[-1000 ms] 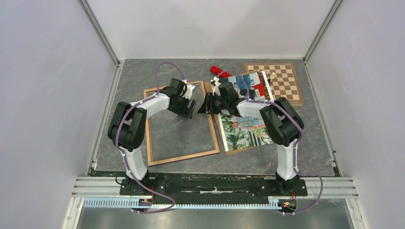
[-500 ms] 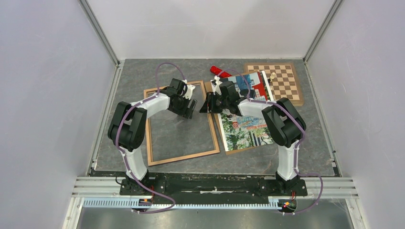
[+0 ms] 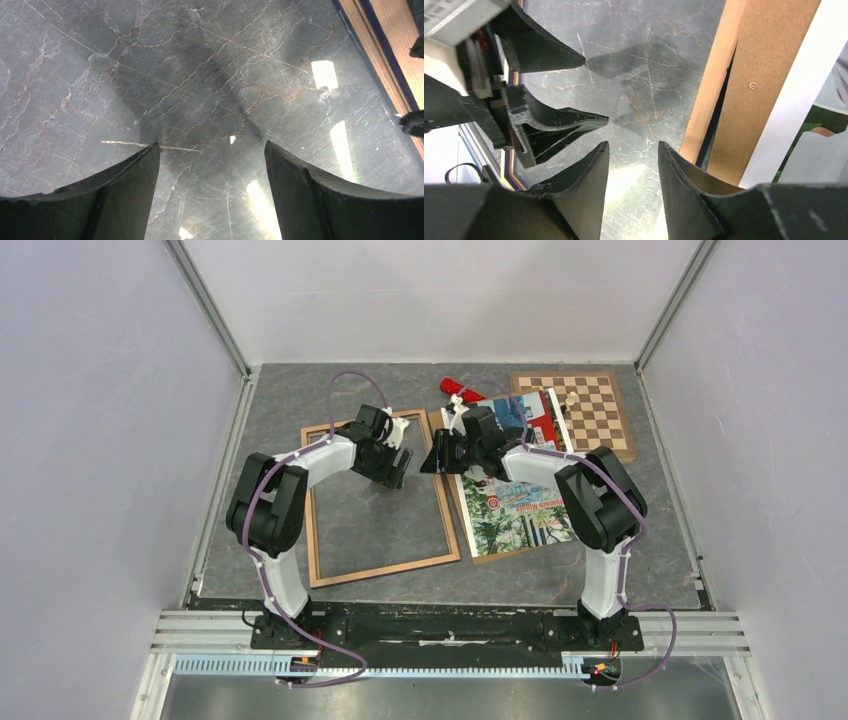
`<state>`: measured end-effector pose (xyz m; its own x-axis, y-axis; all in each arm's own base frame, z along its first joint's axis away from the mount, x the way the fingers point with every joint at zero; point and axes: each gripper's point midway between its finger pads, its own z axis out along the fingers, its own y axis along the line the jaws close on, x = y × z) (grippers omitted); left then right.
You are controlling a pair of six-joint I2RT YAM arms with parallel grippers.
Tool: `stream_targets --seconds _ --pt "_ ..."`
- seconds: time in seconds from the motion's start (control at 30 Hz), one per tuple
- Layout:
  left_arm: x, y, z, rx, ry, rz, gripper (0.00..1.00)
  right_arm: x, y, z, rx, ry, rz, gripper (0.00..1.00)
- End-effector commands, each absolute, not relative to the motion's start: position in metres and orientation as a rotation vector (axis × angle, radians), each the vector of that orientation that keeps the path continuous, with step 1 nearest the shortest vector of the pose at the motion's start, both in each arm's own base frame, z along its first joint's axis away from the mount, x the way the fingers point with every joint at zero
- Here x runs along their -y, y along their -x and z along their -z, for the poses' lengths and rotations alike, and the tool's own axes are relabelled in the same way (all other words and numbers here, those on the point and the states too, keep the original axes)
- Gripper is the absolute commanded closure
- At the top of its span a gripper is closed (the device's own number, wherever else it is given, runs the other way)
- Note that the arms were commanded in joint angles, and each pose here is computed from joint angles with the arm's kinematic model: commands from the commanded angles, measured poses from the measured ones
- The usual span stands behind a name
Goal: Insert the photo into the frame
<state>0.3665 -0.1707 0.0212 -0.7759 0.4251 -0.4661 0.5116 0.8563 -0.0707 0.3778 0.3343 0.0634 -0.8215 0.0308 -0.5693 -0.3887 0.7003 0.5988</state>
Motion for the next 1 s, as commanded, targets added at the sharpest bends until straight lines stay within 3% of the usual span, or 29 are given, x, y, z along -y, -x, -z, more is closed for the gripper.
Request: stream_targets --seconds 0.0,0.57,0.97 --pt "0.167 -0.359 -0.012 -2.624 -0.751 0.244 0.17 -0.343 -0.395 -0.119 -2.193 0.32 -1.026 0.56" --pt "0.171 -0.361 -0.019 -2.611 -0.731 0.258 0.16 -0.336 -0.401 -0.137 -2.136 0.37 -0.96 0.56" --pt "0.17 -0.371 -0.04 -2.553 -0.71 0.224 0.13 -0.324 -0.4 -0.154 -2.071 0.437 -0.88 0.42"
